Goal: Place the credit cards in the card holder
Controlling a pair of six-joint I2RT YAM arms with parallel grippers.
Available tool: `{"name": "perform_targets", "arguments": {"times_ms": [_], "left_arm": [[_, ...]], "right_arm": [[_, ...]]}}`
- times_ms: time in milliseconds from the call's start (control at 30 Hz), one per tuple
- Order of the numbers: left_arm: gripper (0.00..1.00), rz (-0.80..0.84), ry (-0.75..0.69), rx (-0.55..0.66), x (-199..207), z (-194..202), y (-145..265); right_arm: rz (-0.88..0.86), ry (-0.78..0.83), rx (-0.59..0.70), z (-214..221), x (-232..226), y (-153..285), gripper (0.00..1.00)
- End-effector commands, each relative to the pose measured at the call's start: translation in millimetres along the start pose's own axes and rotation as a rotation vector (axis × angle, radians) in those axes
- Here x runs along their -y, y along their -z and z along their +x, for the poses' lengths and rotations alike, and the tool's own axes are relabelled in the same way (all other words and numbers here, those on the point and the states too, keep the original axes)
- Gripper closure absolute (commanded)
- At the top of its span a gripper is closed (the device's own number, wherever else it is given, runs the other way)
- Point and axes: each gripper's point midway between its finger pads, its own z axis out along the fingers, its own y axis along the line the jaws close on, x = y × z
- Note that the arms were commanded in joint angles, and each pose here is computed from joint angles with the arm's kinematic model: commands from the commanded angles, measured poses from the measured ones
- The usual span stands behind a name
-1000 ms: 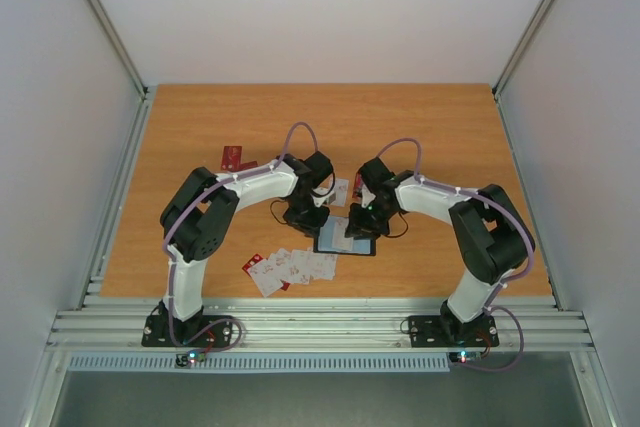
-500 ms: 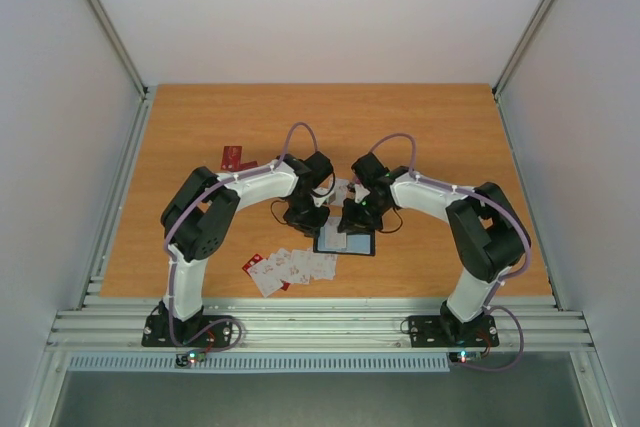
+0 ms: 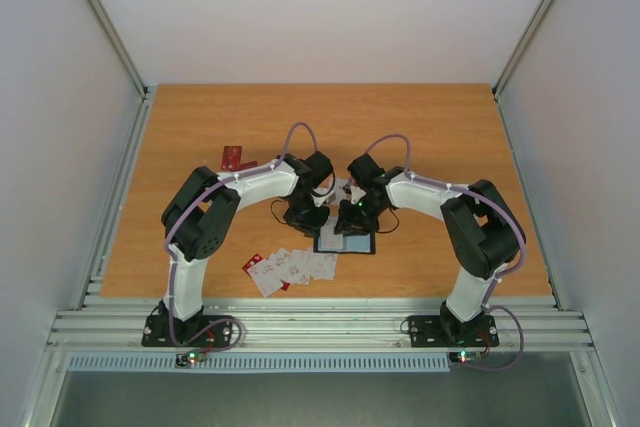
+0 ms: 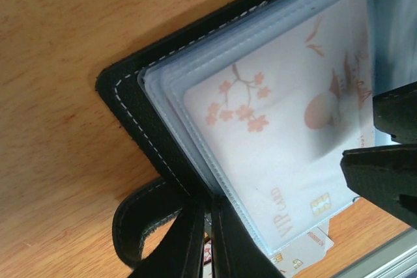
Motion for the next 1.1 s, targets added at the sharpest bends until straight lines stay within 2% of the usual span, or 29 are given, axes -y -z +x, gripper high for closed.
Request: {"name": "perform_targets", "arguments": {"times_ms": [0,133,633,1067], "left_arm": [[0.93,-0.002,-0.002,-0.013,-2.6,-3.2,-11.7],[0.93,0.0,-0.007,0.001,-0.8,-7.1,-8.7],[0.92,0.047,-0.015,0.047,15.1,-37.6,-5.9],[0.92,0.154,0.035,0.105,37.9,-46.8,9.8]], "right_arm": [[-0.039,0.02,0.01,-5.5,-16.7,3.5,0.75],[-0.038,0.022,0.007,-1.3,-17.4,8.2,0.75],[0.154,-0.005,0.061,10.1,16.2,53.0,0.73],[0.102,-0.123,0.077,40.0,25.3,56.8,0.72]]}}
